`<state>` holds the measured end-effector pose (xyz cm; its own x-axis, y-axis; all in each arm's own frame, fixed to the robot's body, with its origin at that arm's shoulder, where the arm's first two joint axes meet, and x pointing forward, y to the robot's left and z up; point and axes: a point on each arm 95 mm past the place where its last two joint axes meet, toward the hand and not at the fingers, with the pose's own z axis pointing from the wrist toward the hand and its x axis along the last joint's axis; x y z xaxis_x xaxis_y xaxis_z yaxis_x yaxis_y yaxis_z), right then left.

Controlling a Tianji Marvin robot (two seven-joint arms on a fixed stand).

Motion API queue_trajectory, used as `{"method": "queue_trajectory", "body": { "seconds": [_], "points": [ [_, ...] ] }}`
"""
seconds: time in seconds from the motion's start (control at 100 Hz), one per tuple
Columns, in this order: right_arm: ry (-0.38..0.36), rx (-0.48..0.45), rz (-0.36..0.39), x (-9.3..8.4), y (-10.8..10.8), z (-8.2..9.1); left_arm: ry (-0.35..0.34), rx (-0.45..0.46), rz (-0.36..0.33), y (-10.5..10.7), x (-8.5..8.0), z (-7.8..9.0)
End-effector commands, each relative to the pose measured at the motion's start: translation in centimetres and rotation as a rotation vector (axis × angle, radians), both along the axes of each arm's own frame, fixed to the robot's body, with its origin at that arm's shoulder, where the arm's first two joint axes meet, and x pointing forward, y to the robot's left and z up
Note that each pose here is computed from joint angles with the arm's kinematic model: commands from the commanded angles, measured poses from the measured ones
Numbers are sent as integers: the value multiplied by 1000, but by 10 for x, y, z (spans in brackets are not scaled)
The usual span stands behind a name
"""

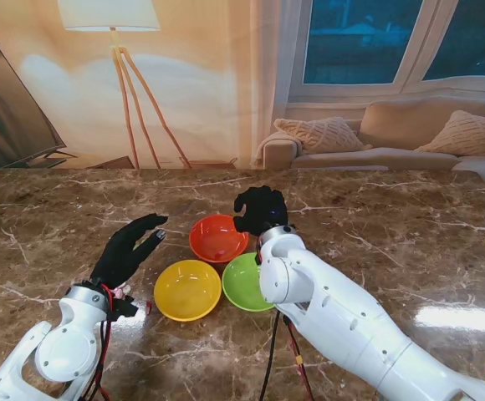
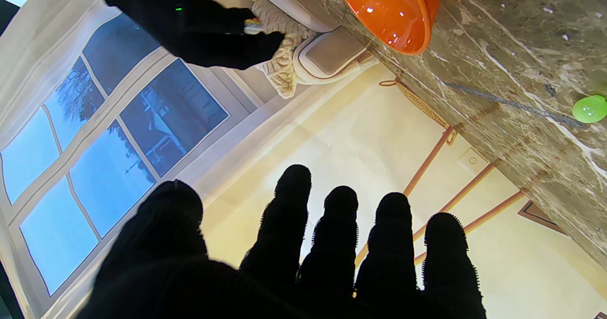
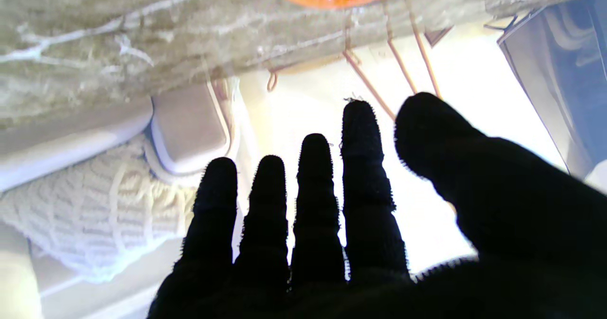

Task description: Portion candies into small dishes

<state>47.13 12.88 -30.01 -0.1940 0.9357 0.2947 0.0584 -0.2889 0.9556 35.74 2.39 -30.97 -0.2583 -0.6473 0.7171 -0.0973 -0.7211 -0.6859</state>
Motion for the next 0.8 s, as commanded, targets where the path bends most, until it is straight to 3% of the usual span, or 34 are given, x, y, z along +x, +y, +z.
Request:
{"method": "queue_trajectory", "body": {
  "seconds": [0.0,0.13,0.27,0.49,0.79],
  "points": [
    [-13,-21,-12,-5,-13,0,5,2,-1,-1,-2,-2],
    [-49,-39,-31,-15,-36,8,3,3,-1,0,-2,-2],
    [-46,-77,-53,-26,-60,5,2,4,-1,-1,-2,-2],
    [0,-132,-111,-44,-95,-17,0,4,-1,-1,-2,-2],
    [85,-176,-203,-63,-127,-57,-1,5,-1,-1,-2,-3]
  ]
}}
